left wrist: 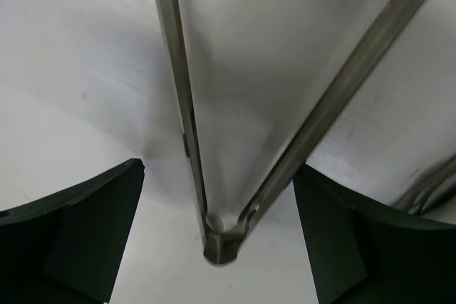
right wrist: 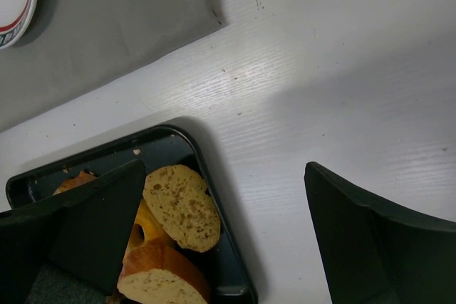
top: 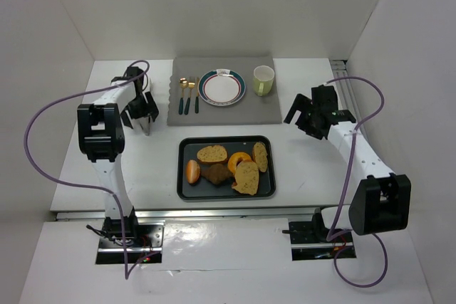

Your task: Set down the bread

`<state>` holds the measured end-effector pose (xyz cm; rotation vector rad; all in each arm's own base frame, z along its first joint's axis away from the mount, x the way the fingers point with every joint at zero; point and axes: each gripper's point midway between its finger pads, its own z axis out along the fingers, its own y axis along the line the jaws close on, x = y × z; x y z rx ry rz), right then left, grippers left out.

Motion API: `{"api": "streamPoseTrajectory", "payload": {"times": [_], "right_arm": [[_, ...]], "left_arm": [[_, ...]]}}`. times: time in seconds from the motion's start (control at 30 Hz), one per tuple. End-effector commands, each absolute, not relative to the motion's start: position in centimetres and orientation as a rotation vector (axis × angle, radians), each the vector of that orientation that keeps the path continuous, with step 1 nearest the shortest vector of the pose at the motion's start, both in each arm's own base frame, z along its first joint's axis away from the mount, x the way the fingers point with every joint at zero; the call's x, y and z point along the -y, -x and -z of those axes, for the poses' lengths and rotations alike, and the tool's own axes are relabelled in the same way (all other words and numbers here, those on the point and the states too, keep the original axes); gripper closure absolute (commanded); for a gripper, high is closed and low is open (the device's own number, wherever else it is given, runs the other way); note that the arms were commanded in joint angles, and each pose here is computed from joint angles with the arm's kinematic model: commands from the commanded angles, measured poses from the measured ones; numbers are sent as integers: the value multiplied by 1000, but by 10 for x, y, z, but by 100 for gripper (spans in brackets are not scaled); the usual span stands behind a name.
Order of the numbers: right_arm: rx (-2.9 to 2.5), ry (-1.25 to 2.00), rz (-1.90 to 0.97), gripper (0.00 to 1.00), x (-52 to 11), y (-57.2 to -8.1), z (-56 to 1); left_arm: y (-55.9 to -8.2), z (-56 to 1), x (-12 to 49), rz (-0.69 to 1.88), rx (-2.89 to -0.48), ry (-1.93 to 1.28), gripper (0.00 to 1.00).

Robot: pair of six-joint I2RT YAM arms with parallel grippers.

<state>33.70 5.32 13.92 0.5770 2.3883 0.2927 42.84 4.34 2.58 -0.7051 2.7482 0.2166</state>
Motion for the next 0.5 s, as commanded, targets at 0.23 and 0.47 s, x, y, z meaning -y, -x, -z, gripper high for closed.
{"api": "streamPoseTrajectory", "payload": {"times": [0.23,0.47], "right_arm": [[-2338,-538,-335,0,-55,-337,-150],[-2343,-551,-326,0,-52,-338,-147]], "left_arm": [[-487,-11,-57,-120,-2713,641,9],[-496,-14,-57,-106,-2702,609,40]]}}
